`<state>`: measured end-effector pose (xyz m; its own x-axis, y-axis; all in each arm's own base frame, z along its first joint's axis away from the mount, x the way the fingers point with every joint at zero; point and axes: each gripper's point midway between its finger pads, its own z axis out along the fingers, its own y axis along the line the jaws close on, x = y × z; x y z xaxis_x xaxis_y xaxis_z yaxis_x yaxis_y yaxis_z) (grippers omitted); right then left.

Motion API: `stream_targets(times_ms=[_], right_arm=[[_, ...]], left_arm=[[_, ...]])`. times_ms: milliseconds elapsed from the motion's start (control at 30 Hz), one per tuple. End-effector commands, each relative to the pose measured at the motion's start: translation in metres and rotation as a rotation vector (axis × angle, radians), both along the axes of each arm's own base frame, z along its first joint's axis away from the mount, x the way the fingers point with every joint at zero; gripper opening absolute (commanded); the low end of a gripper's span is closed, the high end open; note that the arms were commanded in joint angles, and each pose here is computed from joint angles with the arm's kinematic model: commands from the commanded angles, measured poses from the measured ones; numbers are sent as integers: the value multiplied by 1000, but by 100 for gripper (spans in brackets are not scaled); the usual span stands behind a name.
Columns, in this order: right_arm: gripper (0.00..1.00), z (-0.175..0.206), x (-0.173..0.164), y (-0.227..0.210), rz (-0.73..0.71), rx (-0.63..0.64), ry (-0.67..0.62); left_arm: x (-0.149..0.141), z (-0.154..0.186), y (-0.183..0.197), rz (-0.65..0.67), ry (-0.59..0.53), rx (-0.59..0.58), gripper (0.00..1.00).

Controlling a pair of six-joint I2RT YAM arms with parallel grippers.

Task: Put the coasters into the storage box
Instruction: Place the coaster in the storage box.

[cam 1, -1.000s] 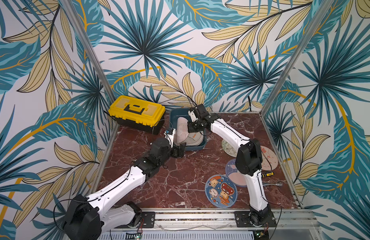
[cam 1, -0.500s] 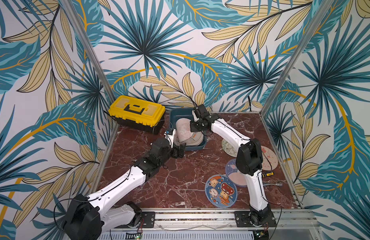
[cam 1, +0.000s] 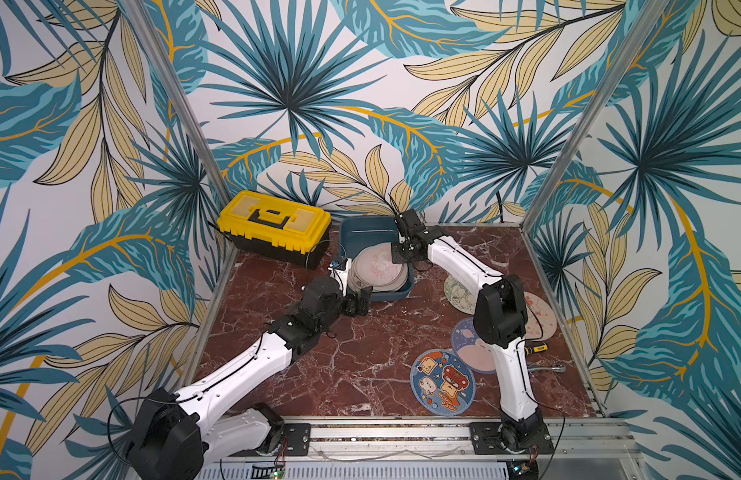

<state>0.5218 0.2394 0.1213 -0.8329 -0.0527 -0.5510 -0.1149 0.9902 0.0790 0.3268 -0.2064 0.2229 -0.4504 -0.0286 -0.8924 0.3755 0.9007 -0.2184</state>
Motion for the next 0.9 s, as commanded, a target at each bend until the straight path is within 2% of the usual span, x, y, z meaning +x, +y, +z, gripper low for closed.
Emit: stream_targets(times_ms=[0, 100, 267, 333, 400, 500, 867], right_arm=[[0, -25, -10, 4, 14, -1, 77], [4, -32, -13, 2, 7, -9, 102], [26, -28, -17, 0, 1, -10, 95], [30, -23, -18, -1, 4, -6, 86], [40, -17, -20, -2, 4, 0, 76], [46, -5, -24, -4, 4, 9, 58], [53, 27, -58, -18, 13, 44, 24]], left_arm=[[-1, -4, -2, -6, 7, -13, 99], [0, -5, -3, -10, 10, -13, 100], [0, -7, -5, -16, 17, -13, 100], [0, -10, -6, -21, 26, -11, 100], [0, -13, -7, -23, 35, -10, 100], [0, -16, -8, -26, 43, -10, 100], [-10, -41, -14, -101, 102, 67, 100]])
